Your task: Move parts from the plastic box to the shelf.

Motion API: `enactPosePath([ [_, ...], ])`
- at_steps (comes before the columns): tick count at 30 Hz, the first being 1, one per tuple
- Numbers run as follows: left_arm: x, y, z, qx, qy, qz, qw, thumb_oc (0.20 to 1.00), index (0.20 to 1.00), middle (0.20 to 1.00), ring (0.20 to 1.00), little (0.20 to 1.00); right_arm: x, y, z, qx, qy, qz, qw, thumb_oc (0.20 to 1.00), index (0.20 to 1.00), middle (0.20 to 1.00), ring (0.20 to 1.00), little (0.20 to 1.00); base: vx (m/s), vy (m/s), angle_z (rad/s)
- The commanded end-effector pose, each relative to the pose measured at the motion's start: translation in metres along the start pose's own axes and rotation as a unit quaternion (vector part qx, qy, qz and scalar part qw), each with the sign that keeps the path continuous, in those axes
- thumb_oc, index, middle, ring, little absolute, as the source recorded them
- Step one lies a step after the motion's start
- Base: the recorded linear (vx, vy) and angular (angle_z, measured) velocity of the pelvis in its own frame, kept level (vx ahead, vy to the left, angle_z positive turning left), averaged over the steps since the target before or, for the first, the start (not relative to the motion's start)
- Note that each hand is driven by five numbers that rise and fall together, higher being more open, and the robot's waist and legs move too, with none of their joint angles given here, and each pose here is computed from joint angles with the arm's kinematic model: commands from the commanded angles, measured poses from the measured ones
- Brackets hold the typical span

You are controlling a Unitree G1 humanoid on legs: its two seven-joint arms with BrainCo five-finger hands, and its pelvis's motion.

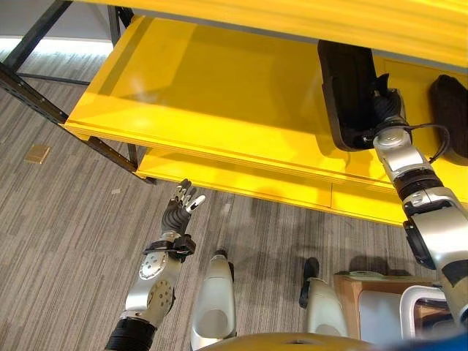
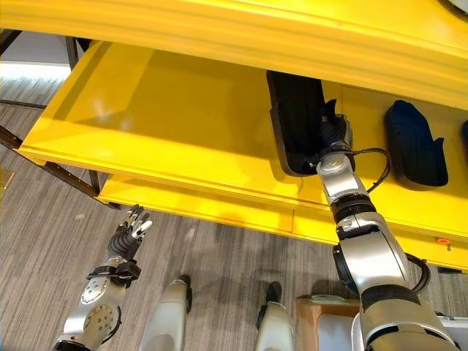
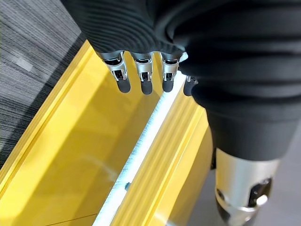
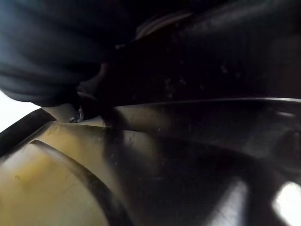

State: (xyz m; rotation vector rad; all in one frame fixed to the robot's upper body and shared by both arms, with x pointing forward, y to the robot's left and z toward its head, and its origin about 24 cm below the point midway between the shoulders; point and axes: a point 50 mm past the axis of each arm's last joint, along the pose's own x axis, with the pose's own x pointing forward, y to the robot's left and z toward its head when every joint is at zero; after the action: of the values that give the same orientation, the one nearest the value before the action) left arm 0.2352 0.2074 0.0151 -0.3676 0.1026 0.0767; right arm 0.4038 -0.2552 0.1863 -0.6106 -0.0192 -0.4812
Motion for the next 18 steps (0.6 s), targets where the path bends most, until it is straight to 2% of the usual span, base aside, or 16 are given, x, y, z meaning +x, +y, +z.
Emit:
enactPosePath([
  [1,-0.006,-0.005,0.014,0.012,-0.035,-0.036,0.999,1.000,1.000,1.000,1.000,1.000,0.016,-0.041,0.040,0.009,-0.058,-0.064,0.996,0.200,0.200,0.200,0.200,0.200,-0.04,-0.008,-0.01],
  [10,-0.004,-0.011,0.014,0.021,-0.029,-0.057,0.998,1.000,1.000,1.000,1.000,1.000,0.021,-0.038,0.065,0.027,-0.054,-0.056,0.997,0.200,0.200,0.200,0.200,0.200,-0.02,-0.004,0.00],
  [11,-0.003,-0.015,0.015,0.025,-0.029,-0.063,0.997,1.000,1.000,1.000,1.000,1.000,0.018,-0.028,0.083,0.066,-0.066,-0.043,0.995,0.200,0.200,0.200,0.200,0.200,0.00,0.000,0.00],
  [18,0.001,-0.023,0.017,0.026,-0.033,-0.073,0.996,1.000,1.000,1.000,1.000,1.000,0.012,0.000,0.087,0.114,-0.044,-0.009,0.992,0.200,0.200,0.200,0.200,0.200,0.02,-0.009,0.05],
])
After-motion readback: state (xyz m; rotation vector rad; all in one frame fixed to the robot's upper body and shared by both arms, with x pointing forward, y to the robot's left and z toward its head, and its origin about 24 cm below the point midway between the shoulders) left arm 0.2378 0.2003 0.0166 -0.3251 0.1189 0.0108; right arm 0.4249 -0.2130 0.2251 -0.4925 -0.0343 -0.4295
